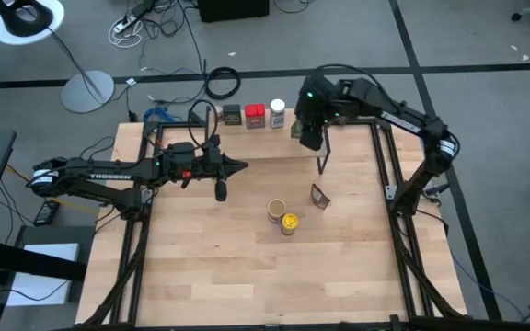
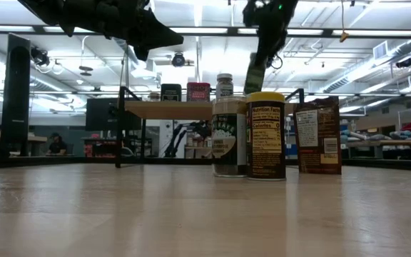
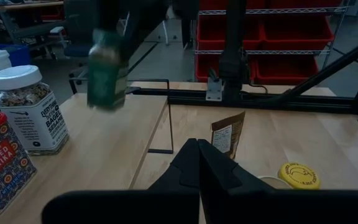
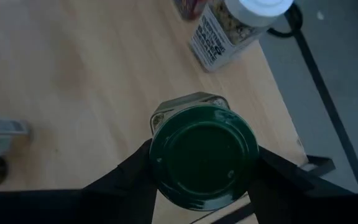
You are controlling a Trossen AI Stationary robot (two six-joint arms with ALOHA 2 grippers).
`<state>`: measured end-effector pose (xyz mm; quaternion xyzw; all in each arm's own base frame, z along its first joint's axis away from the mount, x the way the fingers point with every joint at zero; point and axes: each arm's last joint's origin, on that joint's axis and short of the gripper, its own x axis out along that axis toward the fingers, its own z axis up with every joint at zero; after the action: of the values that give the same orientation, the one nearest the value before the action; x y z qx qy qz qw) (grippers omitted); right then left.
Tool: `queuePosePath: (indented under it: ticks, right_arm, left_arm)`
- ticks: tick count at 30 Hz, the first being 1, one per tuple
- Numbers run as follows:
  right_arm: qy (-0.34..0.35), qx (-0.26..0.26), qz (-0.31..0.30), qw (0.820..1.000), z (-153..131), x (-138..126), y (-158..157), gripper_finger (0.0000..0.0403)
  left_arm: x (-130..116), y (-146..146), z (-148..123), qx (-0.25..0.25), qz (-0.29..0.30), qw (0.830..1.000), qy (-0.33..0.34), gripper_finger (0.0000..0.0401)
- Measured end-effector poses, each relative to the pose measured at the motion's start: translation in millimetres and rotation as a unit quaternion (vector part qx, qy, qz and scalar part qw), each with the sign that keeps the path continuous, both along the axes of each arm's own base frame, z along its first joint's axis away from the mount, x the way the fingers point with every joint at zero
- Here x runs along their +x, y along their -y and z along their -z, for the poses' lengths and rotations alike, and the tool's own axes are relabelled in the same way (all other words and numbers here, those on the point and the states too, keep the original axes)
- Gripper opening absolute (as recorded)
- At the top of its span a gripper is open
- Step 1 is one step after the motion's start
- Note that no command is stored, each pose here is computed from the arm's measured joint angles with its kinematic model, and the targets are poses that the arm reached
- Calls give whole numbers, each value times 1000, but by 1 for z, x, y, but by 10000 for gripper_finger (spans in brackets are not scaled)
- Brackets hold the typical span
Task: Shelf spices
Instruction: Put the green seasoning bottle on the shelf
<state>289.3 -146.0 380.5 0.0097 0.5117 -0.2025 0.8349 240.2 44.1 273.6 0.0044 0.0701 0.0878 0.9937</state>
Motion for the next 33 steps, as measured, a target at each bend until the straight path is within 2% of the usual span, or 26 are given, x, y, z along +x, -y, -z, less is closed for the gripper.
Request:
queuePosePath:
  ticks: [6,13,18,24,33]
  right_arm:
    - [-36,6,-12,999,20,13,23,196]
    - [-36,6,-28,999,4,26,32,196]
    - [-59,21,-35,997,-1,30,34,197]
    - [-59,24,-39,997,-5,29,33,242]
    - [-52,28,-44,997,-6,28,34,196]
  left_arm:
    - [0,0,0,9,1,1000,-2,1]
    - [0,0,0,15,-1,1000,-4,1]
    - [0,0,0,15,-1,1000,-4,1]
    - [0,0,0,23,0,1000,-6,1]
    - [0,0,0,23,0,1000,-6,1]
